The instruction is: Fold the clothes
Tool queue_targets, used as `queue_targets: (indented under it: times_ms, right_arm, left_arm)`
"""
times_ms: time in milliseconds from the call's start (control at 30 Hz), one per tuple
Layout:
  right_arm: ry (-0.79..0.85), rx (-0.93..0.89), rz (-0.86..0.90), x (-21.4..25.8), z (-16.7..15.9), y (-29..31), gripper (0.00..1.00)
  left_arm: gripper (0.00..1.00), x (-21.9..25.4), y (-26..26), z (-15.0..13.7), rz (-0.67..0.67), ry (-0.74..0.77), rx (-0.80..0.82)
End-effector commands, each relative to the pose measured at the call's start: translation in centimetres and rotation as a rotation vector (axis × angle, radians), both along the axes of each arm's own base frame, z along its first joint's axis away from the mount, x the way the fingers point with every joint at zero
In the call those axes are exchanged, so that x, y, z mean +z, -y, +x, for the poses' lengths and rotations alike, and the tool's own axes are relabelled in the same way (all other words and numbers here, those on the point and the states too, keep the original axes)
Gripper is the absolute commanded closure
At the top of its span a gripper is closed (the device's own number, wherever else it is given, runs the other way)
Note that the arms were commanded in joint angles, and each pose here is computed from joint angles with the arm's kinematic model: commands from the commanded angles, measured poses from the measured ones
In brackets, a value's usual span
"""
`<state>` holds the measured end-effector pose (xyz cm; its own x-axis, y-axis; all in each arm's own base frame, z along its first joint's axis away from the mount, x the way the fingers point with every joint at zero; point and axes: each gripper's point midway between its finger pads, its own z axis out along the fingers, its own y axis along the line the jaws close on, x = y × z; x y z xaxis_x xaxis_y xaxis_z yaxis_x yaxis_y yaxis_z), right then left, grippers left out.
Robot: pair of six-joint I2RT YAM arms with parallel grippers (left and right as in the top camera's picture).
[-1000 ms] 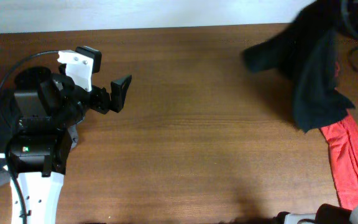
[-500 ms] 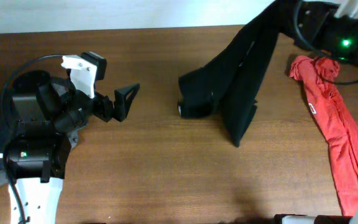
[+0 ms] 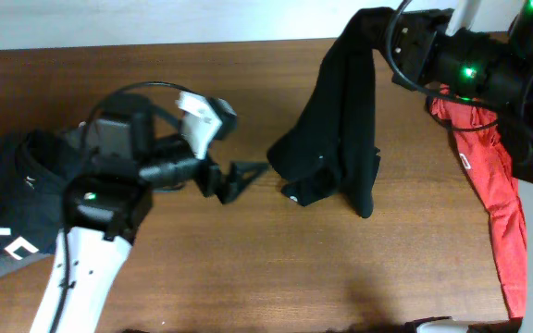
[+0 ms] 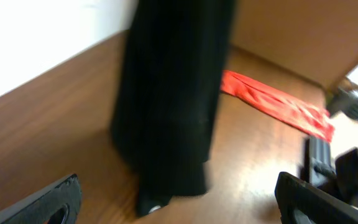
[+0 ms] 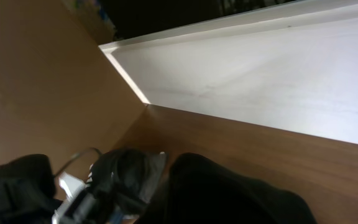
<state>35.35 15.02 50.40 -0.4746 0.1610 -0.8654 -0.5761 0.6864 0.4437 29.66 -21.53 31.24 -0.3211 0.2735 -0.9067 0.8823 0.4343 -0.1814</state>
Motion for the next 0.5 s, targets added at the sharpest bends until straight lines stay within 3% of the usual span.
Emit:
queue_targets:
  times_ms: [0, 167, 267, 433, 467]
  right_arm:
    - [0.066, 0.036, -0.002, 1.7, -1.6, -1.0, 0.95]
    - [0.068, 0.059, -0.001, 1.7, -2.0, -1.7, 0.95]
    - [0.069, 0.068, -0.001, 1.7, -2.1, -2.1, 0.95]
    - [0.056, 0.051, -0.009, 1.4, -2.0, -1.9, 0.94]
    - [0.05, 0.035, -0.018, 1.2, -1.8, -1.6, 0.93]
  left_arm:
    - [0.01, -0.9, 2.5, -0.8, 0.042, 0.054, -0.107]
    - [0.11, -3.6, 3.4, 1.3, 0.141, 0.051, -0.04]
    - [0.34, -3.8, 4.0, 2.6, 0.129, 0.082, -0.038]
    - [1.0, -4.0, 3.4, 5.6, 0.17, 0.156, 0.066]
    - [1.0, -4.1, 3.0, 6.1, 0.189, 0.167, 0.1]
